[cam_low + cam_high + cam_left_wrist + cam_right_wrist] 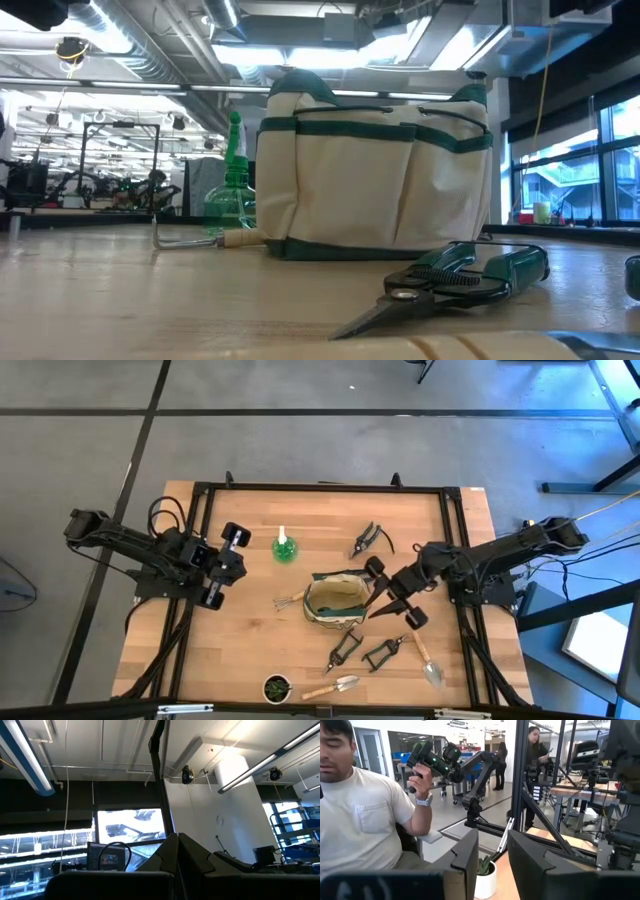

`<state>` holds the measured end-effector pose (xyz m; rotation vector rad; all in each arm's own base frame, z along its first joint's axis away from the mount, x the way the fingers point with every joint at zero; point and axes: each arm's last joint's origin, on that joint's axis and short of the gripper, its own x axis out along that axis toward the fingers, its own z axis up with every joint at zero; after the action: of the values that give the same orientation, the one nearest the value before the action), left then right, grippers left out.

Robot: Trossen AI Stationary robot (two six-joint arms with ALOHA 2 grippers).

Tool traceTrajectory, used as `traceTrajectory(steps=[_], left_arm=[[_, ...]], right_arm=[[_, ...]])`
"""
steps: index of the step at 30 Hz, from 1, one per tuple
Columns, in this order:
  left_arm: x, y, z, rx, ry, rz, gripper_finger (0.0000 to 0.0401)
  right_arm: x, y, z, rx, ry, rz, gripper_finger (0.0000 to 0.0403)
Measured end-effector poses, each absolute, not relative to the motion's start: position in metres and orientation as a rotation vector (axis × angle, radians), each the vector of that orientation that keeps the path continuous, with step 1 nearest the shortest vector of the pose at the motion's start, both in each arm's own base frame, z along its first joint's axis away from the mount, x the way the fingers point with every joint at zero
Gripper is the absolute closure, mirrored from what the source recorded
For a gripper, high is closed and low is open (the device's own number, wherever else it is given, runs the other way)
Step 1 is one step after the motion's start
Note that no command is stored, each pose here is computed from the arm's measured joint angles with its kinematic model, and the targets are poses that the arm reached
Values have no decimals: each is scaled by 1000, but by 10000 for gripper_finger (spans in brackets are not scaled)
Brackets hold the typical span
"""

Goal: Pick & Place Garden tools in Gardening bag
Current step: Put the right green pruning shears into the green gardening bag

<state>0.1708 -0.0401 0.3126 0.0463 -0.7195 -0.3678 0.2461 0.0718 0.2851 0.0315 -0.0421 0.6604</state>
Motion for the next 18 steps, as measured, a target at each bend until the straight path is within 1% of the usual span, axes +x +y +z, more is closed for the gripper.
traceTrajectory(steps=[18], left_arm=[[174, -41, 309, 39, -666, -374, 395]], right_arm=[[246, 72, 283, 33, -22, 661, 297]])
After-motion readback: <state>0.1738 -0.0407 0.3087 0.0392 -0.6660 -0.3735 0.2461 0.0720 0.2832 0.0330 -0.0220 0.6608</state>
